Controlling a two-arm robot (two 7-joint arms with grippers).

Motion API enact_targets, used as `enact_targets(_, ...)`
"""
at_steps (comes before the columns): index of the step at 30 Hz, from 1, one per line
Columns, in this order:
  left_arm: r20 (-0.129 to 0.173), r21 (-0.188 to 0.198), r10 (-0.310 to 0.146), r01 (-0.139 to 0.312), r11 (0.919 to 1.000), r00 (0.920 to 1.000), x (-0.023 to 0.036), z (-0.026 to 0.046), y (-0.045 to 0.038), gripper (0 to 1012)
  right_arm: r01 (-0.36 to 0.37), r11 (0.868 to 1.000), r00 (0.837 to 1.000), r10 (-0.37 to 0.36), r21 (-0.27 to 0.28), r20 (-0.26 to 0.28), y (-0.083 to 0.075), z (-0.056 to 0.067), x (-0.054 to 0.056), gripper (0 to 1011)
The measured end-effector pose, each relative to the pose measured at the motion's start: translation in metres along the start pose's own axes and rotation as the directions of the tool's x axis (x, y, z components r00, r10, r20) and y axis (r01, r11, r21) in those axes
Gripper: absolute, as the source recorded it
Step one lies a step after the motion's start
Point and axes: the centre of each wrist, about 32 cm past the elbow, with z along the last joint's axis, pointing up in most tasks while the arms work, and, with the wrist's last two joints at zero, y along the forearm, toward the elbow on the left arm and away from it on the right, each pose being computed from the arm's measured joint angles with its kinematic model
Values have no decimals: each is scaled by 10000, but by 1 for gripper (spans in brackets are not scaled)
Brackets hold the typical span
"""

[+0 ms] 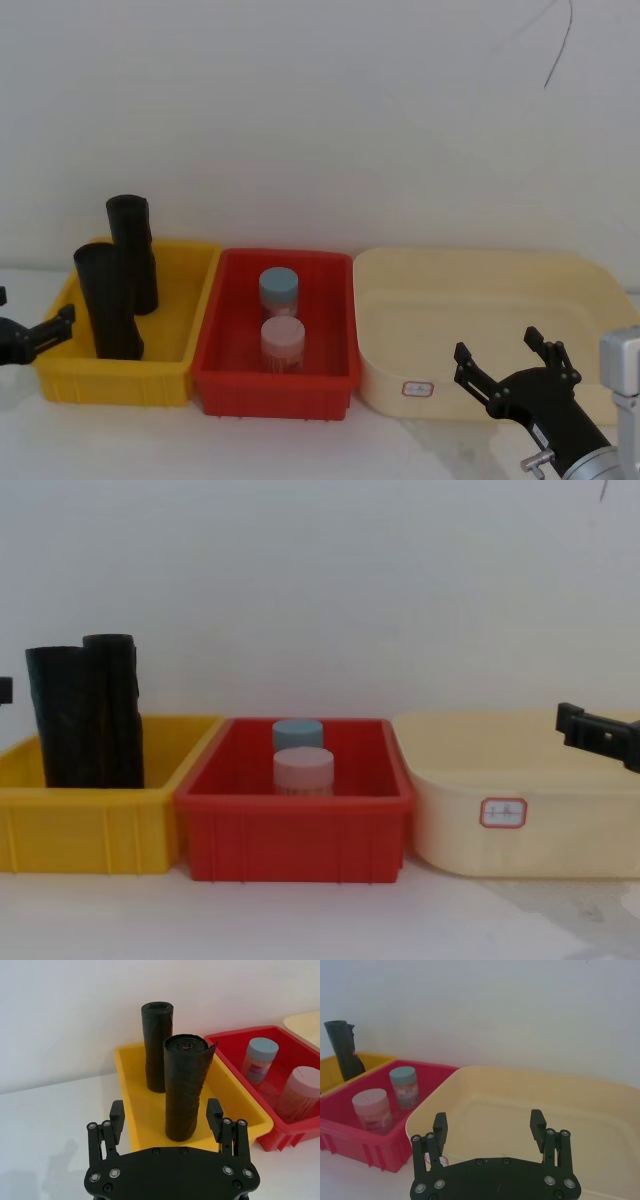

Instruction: Pick up the garbage bag with the one hand and transfer it to the other hand.

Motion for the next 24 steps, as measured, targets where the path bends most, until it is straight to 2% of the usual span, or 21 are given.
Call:
enact_targets(6, -174, -3, -183, 183, 9998, 9997, 43, -40, -170, 1001, 0, 10000, 10000, 0, 0, 0, 0, 0, 0, 1010)
enact_targets(10, -249, 93, -454, 456, 9989, 9987, 52, -72, -295, 1001, 0, 10000, 10000, 0, 1, 1, 0, 0, 0, 1010)
enact_targets(11, -249, 93, -454, 456, 9989, 9987, 52, -72, -295, 1001, 0, 10000, 10000, 0, 0, 1, 0, 0, 0, 1010)
enact_targets(12, -259, 135, -589, 593, 9982, 9979, 53, -77, -342, 1001, 0, 10000, 10000, 0, 0, 1, 0, 0, 0, 1009)
enact_targets(14, -261, 173, -714, 719, 9973, 9971, 51, -80, -382, 1001, 0, 10000, 10000, 0, 0, 1, 0, 0, 0, 1010)
enact_targets(17, -201, 284, -985, 991, 9947, 9949, 43, -76, -476, 1001, 0, 10000, 10000, 0, 0, 1, 0, 0, 0, 1010)
enact_targets(24, 20, 624, -1144, 1141, 9915, 9934, 21, -60, -609, 1001, 0, 10000, 10000, 0, 0, 1, 0, 0, 0, 1010)
